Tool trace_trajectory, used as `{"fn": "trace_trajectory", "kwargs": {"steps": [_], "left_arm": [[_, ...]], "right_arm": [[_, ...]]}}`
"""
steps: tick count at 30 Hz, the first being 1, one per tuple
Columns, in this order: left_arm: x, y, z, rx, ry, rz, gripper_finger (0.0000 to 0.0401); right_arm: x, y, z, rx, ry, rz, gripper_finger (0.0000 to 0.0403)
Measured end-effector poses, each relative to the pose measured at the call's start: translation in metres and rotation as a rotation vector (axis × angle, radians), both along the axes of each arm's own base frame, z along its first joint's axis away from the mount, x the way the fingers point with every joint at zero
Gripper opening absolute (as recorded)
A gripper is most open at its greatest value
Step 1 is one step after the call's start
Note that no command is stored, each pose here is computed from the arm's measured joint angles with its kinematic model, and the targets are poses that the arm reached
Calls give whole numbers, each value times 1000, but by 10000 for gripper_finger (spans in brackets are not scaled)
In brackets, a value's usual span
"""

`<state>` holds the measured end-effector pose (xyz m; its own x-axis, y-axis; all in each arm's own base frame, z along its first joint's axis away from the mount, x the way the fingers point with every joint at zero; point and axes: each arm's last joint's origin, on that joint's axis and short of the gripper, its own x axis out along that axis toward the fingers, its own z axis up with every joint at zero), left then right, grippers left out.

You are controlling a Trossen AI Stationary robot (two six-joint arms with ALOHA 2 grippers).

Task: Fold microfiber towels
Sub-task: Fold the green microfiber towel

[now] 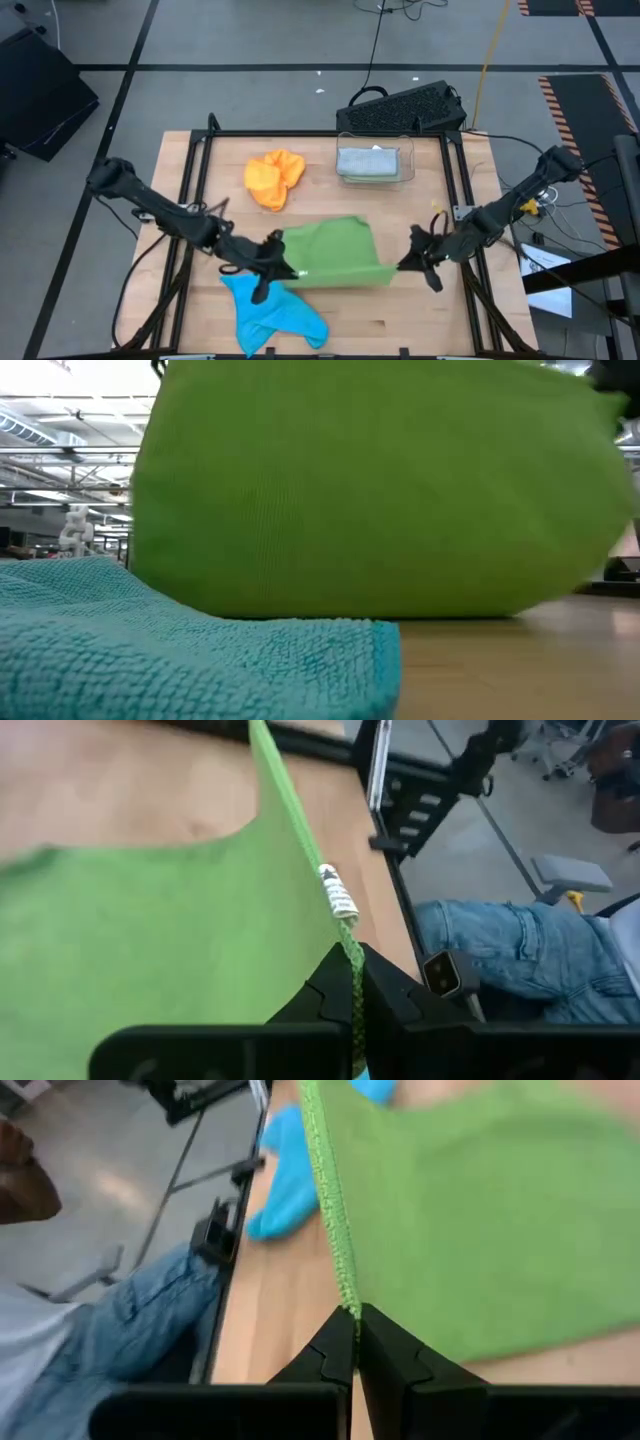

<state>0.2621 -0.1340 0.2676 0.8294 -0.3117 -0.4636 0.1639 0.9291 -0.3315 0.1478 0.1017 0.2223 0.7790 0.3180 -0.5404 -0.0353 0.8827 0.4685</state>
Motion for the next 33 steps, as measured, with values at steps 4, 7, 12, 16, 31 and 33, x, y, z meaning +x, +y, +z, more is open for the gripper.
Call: {"fn": "trace_trajectory", "kwargs": {"steps": [4, 7, 12, 16, 31, 33], "left_arm": [[5, -13, -24, -26, 79, 8, 13], [8, -21, -38, -27, 128, 0, 16], [9, -27, -54, -17, 206, 56, 5], [5, -24, -61, 8, 262, 191, 14], [-9, 4, -77, 208, 405, 542, 14], [-9, 11, -82, 224, 428, 588, 6]], "right_arm": [[3, 12, -19, 49, 33, 5, 4], [7, 18, -28, 40, 47, 17, 4], [17, 17, -45, -101, 85, -21, 4], [28, 11, -58, -220, 116, -5, 4], [71, -45, -75, -593, 70, -253, 4], [74, -52, -76, -577, 77, -252, 4]]}}
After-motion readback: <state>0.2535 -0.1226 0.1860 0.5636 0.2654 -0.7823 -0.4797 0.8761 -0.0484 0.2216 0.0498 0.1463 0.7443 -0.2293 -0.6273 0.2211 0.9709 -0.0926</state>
